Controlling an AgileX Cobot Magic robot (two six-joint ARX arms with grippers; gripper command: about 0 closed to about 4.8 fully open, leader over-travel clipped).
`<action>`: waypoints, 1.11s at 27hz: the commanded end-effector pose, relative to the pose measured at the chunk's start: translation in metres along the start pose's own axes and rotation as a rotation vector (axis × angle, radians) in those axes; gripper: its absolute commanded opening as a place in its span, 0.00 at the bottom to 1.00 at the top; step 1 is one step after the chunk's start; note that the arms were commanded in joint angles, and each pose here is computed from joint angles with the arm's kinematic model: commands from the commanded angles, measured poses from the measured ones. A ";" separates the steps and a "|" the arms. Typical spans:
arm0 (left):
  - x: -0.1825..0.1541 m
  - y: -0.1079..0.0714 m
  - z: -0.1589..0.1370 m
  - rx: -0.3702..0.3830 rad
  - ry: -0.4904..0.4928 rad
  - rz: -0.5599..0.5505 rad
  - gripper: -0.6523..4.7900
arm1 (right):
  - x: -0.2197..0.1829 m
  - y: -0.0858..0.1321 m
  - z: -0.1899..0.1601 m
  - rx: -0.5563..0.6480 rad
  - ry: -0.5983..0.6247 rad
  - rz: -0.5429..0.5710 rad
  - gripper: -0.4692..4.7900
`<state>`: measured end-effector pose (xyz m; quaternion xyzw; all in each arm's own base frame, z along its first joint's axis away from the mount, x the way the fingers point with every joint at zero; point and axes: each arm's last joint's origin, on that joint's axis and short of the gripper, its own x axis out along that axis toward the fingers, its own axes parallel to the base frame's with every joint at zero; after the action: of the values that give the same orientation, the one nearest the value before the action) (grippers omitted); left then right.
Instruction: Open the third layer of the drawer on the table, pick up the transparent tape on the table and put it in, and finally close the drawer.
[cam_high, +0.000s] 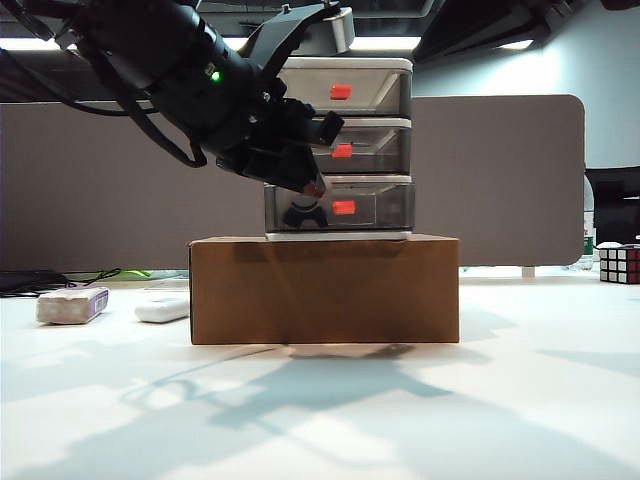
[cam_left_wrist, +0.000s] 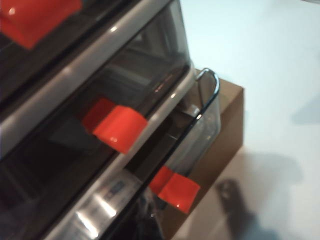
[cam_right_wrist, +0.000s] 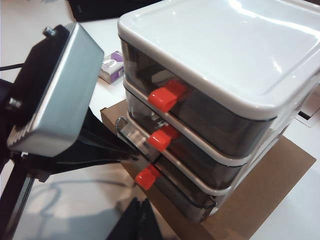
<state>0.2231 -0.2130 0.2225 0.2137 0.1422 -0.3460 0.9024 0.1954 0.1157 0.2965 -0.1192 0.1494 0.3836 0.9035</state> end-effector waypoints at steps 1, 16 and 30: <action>-0.002 0.002 0.004 0.001 -0.021 0.015 0.11 | -0.001 0.000 0.002 -0.008 -0.012 -0.004 0.08; -0.138 -0.024 0.016 0.062 0.057 -0.150 0.11 | -0.063 0.017 0.003 0.036 -0.057 -0.015 0.08; -0.200 -0.019 -0.094 -0.280 -0.295 0.120 0.11 | -0.134 0.051 -0.099 0.130 -0.342 -0.281 0.08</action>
<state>0.0558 -0.0685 0.2178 0.0688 0.0545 -0.3075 0.9475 0.0521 0.0301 0.2521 -0.0169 0.0037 0.2682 0.9632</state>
